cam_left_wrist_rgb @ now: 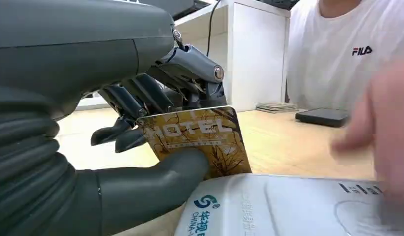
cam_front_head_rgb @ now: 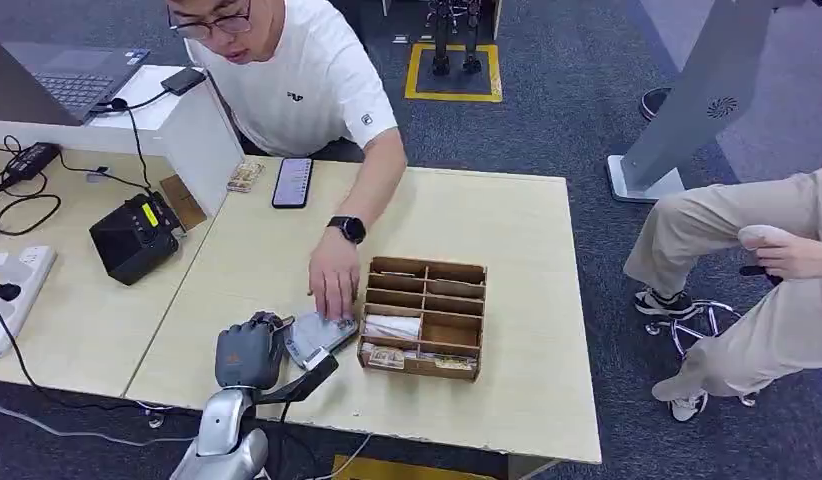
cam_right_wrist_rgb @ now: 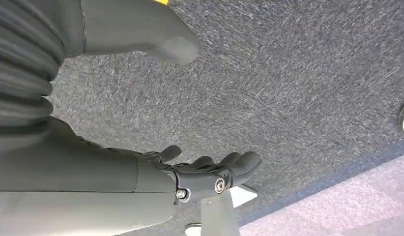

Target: Pass the card to the sensor for recognition and then transmit it.

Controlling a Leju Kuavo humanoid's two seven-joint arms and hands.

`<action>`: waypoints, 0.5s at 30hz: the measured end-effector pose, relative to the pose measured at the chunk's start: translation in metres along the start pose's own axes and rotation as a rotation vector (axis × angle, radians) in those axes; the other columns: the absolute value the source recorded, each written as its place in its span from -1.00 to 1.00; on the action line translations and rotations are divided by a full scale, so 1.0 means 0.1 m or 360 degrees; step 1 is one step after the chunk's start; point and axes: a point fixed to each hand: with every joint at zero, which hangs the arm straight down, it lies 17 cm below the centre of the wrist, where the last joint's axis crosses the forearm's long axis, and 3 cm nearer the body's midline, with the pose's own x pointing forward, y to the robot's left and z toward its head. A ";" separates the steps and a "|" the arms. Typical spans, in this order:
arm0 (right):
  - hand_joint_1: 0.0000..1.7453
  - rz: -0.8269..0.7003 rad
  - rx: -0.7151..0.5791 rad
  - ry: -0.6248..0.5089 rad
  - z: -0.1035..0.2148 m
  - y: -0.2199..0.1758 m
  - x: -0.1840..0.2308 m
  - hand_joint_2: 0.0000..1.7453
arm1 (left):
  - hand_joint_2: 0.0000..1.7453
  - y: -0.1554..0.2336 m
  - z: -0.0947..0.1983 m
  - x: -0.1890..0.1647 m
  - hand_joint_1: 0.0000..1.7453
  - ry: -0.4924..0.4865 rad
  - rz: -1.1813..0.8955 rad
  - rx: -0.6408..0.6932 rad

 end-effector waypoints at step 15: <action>-1.00 0.0003 0.0001 -0.0016 0.00 0.00 0.02 1.00 | 1.00 0.33 -0.08 0.02 1.00 0.0023 0.0136 0.0179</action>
